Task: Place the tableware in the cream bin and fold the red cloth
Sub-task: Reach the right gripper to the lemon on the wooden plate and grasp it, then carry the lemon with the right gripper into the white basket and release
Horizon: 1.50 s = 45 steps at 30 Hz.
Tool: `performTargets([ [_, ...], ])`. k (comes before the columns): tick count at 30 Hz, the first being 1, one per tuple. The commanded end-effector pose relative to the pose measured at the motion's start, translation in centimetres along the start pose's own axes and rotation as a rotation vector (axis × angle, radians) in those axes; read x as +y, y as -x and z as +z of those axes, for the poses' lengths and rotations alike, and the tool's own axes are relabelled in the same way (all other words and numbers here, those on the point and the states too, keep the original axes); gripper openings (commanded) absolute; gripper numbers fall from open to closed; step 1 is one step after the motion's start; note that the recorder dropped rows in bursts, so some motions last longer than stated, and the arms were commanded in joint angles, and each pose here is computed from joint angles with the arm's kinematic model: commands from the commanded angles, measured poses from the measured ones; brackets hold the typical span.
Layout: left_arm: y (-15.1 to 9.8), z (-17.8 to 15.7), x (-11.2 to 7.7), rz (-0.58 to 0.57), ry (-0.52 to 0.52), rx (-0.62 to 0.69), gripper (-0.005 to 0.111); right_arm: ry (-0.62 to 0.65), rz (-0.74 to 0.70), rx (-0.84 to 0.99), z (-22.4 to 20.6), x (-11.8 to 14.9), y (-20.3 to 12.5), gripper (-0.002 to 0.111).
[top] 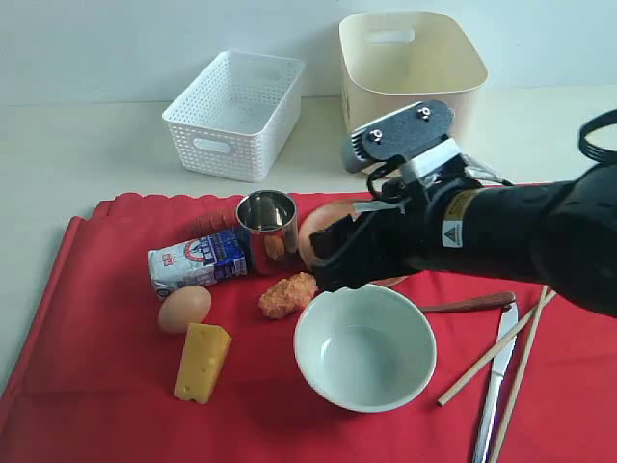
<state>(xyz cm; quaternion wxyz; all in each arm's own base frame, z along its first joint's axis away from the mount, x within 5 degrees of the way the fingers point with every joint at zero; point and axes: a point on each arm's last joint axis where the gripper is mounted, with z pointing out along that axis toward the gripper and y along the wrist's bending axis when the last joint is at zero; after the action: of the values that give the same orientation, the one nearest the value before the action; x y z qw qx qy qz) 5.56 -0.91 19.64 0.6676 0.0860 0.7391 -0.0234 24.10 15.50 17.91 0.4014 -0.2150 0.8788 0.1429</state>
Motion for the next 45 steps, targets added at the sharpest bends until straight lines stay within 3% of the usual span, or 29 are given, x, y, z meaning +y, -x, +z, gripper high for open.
performTargets([
  [1, -0.1, 0.0, 0.0, -0.004, 0.005, -0.004, 0.001, -0.007, -0.110, 0.036, 1.8, 0.0, 1.3, 0.073],
  [5, -0.1, 0.0, 0.0, -0.004, 0.005, -0.004, 0.001, -0.058, -0.077, 0.121, 3.8, -1.9, 1.8, 0.073],
  [9, -0.1, 0.0, 0.0, -0.004, 0.005, -0.004, 0.001, -0.058, -0.075, 0.158, 6.2, -2.1, 1.1, 0.073],
  [15, -0.1, 0.0, 0.0, -0.004, 0.005, -0.004, 0.001, -0.093, -0.037, 0.172, 7.0, -3.9, 0.6, 0.075],
  [25, -0.1, 0.0, 0.0, -0.004, 0.005, -0.004, 0.001, -0.093, -0.055, 0.242, 8.5, -4.2, -1.2, 0.073],
  [30, -0.1, 0.0, 0.0, -0.004, 0.005, -0.004, 0.001, -0.090, -0.073, 0.237, 8.5, -4.2, -1.1, 0.032],
  [35, -0.1, 0.0, 0.0, -0.004, 0.005, -0.004, 0.001, -0.092, -0.072, 0.178, 7.1, -4.1, 0.4, 0.000],
  [45, -0.1, 0.0, 0.0, -0.004, 0.005, -0.004, 0.001, -0.086, -0.084, -0.091, 4.2, -3.6, 5.8, 0.000],
])
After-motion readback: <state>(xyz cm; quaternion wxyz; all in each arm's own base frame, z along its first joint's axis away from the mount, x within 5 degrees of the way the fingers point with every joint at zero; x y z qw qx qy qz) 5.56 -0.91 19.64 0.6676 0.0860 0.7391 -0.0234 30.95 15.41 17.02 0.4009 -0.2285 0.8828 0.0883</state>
